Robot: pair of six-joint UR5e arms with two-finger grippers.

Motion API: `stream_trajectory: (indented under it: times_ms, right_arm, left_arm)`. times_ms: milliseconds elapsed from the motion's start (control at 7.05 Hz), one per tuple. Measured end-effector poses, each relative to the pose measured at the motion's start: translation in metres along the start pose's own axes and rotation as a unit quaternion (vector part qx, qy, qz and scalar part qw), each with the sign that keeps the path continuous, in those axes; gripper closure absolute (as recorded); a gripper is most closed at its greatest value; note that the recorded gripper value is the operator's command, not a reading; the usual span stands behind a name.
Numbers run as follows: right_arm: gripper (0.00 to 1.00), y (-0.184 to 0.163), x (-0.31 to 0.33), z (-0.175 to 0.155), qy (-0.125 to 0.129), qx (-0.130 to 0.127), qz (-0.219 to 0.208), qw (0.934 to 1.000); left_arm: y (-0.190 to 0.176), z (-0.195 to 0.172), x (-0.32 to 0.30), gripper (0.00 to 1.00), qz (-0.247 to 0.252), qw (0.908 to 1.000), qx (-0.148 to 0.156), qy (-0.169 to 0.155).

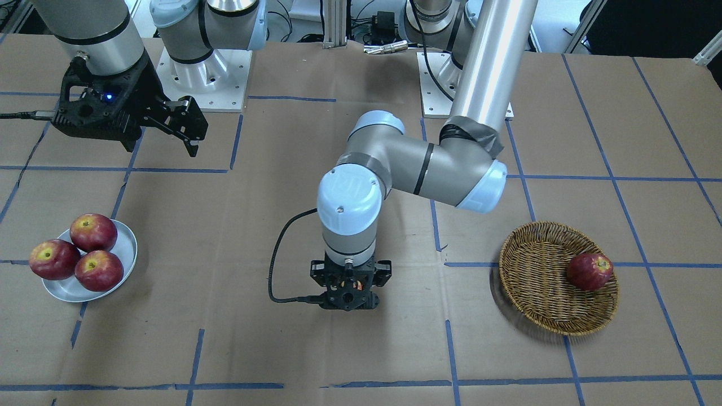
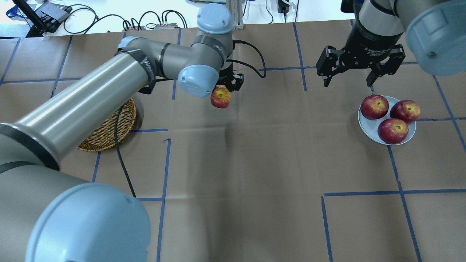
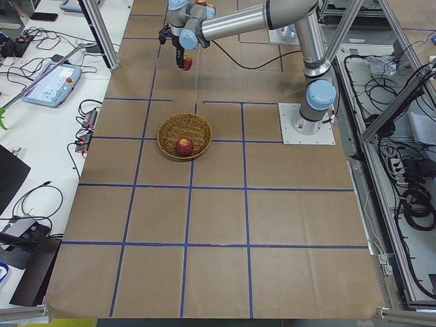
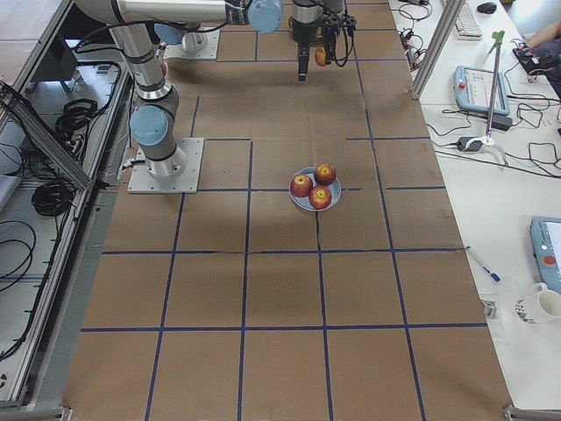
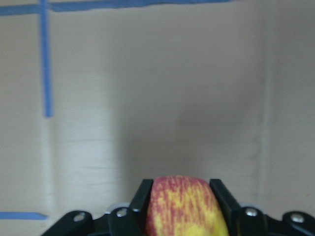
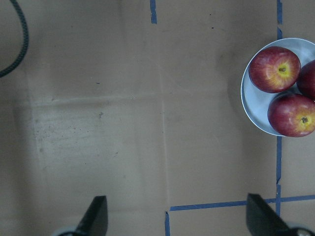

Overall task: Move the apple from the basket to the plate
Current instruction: 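Lift the yellow-red apple and carry it toward the table center, then set the apple on the table center and open the left gripper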

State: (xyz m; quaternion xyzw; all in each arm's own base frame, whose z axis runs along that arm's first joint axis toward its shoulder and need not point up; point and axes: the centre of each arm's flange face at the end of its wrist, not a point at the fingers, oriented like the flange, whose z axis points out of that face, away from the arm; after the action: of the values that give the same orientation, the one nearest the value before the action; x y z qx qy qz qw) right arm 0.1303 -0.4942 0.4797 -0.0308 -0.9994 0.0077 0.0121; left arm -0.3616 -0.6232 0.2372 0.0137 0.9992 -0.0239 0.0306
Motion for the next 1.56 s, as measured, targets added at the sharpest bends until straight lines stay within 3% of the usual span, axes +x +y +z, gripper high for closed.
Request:
stream_trajectory:
  times_ms: [425,709,1134,1418,1560]
  right_arm:
    - [0.00,0.000,0.000,0.000,0.000,0.000,0.000,1.0000]
    - [0.00,0.000,0.000,0.000,0.000,0.000,0.000,1.0000]
    - [0.00,0.000,0.000,0.000,-0.001,0.000,0.000,1.0000]
    - [0.00,0.000,0.000,0.000,-0.001,0.000,0.000,1.0000]
    - [0.00,0.000,0.000,0.000,-0.001,0.000,0.000,1.0000]
  left_arm:
    - [0.005,0.037,0.038,0.49,0.003,0.9999,-0.016,-0.005]
    - [0.005,0.040,0.040,0.29,0.003,0.9998,-0.017,-0.004]
    - [0.007,0.041,0.040,0.25,0.005,0.9998,-0.020,-0.003]
    - [0.004,0.036,0.038,0.02,0.005,0.9999,-0.016,-0.001]
    - [0.001,0.028,0.036,0.02,0.004,1.0000,-0.009,0.002]
